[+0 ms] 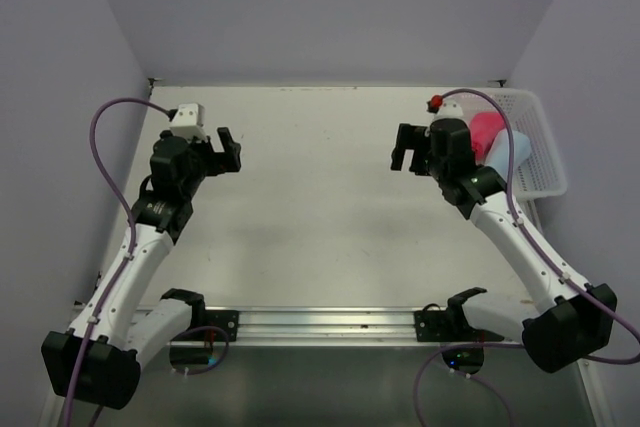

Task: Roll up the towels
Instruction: Place the rolled towel into the container

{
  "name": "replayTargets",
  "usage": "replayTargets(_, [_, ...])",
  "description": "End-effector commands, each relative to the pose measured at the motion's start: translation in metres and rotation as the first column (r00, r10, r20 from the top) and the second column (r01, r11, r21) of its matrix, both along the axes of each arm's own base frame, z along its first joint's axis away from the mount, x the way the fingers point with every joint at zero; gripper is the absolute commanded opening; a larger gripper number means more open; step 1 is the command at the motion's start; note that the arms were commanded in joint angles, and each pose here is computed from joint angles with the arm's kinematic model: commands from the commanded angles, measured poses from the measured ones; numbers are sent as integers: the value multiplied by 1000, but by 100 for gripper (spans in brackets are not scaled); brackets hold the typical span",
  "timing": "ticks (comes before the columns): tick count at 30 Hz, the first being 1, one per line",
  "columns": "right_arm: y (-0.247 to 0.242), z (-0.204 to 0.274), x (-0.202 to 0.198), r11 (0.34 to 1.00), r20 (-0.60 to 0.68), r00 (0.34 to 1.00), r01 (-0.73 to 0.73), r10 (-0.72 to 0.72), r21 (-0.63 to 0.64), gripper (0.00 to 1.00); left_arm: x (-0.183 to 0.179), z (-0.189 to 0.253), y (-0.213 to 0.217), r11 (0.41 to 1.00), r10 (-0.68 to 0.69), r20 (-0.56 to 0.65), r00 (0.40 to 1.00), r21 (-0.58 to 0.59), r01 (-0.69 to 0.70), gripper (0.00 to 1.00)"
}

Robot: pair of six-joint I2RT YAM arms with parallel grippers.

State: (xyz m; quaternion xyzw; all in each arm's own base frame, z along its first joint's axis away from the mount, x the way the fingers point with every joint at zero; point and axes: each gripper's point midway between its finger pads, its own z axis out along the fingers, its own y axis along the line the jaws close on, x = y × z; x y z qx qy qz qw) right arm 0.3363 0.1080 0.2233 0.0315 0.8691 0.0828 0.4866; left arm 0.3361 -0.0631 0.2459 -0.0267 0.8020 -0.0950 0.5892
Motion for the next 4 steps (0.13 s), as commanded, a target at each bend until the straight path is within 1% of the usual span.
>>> replayTargets(1, [-14, -9, -2, 997, -31, 997, 66, -67, -46, 99, 5, 10, -2, 1000, -14, 54, 998, 17, 13, 100])
replayTargets(4, [-19, -13, 4, 992, -39, 993, 112, -115, -54, 99, 6, 8, -1, 1000, -12, 46, 999, 24, 11, 100])
